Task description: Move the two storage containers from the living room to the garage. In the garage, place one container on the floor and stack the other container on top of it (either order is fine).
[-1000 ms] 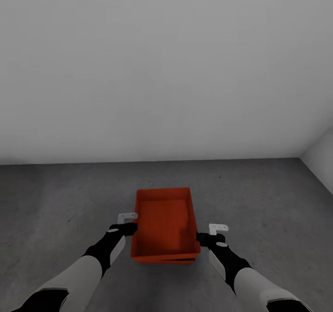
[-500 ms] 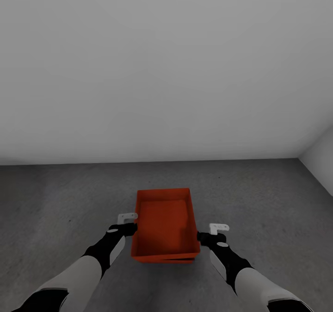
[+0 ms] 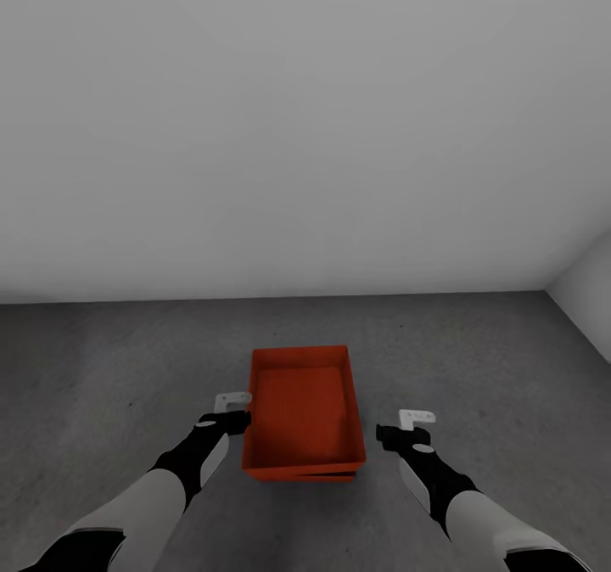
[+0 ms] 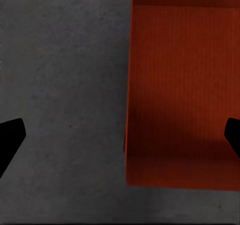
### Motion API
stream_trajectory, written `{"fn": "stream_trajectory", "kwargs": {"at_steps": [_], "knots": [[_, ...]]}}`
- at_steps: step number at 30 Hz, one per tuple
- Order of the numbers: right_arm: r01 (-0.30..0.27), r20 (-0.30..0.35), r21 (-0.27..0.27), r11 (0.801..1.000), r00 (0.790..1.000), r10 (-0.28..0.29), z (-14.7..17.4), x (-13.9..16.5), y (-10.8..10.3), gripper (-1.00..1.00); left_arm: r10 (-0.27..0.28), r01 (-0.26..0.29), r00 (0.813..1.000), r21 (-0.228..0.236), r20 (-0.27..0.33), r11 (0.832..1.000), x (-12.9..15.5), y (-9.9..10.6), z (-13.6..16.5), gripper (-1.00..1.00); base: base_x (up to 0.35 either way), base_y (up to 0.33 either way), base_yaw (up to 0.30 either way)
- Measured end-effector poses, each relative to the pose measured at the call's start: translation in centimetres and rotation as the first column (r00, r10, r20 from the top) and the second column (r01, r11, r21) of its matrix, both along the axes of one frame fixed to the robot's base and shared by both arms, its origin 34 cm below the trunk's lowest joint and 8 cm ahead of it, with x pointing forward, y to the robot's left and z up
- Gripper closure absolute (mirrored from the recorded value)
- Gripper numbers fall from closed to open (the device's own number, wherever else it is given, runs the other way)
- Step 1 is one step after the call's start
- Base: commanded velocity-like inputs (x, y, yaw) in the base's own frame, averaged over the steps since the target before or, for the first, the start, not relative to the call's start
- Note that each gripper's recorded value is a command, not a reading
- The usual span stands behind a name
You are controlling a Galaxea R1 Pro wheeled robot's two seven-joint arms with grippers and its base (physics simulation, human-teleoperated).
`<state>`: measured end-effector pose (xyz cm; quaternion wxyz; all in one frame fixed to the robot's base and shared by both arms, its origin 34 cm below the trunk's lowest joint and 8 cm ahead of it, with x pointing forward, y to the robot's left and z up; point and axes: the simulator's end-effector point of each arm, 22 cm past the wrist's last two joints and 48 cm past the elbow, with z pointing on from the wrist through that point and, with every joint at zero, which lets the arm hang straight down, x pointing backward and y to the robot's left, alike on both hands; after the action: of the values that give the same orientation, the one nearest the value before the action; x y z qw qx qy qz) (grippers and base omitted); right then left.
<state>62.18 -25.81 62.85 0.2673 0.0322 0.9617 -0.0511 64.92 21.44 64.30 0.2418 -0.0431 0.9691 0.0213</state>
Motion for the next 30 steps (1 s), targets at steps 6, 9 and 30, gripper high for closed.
{"fn": "stream_trajectory", "kwargs": {"at_steps": [6, 9, 30], "knots": [[-0.004, 0.0, 0.0, 1.0, 1.0, 0.004, 0.5, -0.2, 0.0, -1.0, 0.0, 0.0, 1.0, 0.0, -0.002, 1.0, -0.3, 0.0, 0.5, -1.0, 0.0, 0.0, 0.0], [-0.009, 0.0, 0.0, 1.0, 1.0, 0.009, 0.8, -0.3, 0.2, -1.0, 0.0, 0.0, 1.0, 0.0, -0.001, 1.0, -0.3, 0.0, 0.8, -1.0, 0.0, 0.0, 0.0], [-0.011, -0.005, 0.0, 1.0, 1.0, 0.011, 2.2, -1.1, 0.2, -1.0, 0.001, -0.001, 1.0, -0.001, 0.014, 1.0, -0.7, 0.0, 2.5, -1.0, 0.0, 0.0, 0.0]]}}
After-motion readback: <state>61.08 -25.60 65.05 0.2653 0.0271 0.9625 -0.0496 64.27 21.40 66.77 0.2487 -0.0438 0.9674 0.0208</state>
